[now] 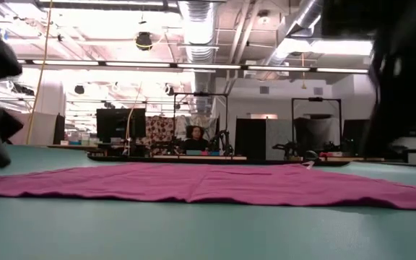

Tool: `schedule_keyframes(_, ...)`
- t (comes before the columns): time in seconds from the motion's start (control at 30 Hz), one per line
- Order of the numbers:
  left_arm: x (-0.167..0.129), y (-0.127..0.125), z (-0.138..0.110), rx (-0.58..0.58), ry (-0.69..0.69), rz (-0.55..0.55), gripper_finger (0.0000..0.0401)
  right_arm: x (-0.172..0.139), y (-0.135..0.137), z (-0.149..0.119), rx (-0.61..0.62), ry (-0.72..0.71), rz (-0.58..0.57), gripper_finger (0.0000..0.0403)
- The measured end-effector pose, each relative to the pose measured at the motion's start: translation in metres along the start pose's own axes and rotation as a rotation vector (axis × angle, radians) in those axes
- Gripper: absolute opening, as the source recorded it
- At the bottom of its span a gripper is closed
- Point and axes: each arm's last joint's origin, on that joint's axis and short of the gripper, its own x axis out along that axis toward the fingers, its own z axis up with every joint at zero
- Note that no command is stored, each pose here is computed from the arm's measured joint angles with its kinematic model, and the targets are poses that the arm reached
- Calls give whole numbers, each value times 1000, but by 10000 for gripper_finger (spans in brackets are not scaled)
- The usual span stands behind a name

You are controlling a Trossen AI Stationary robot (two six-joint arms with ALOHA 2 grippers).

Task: Roll towel
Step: Fold the pink towel

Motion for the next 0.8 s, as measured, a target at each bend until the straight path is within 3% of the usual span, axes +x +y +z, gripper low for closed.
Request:
schedule_keyframes(0.23, -12, -28, 28, 321, 9, -55, 0, -38, -6, -3, -34, -83, 80, 65)
schedule_keyframes(0.4, -19, -35, 34, 595, 184, -90, 17, -47, -3, -15, -77, -88, 100, 147)
schedule_keyframes(0.6, -25, -46, 40, 656, 313, -194, 93, -52, 0, -24, -95, -93, 118, 257)
schedule_keyframes(0.8, -27, -54, 30, 675, 332, -210, 171, -39, -5, -42, -136, -71, 91, 265)
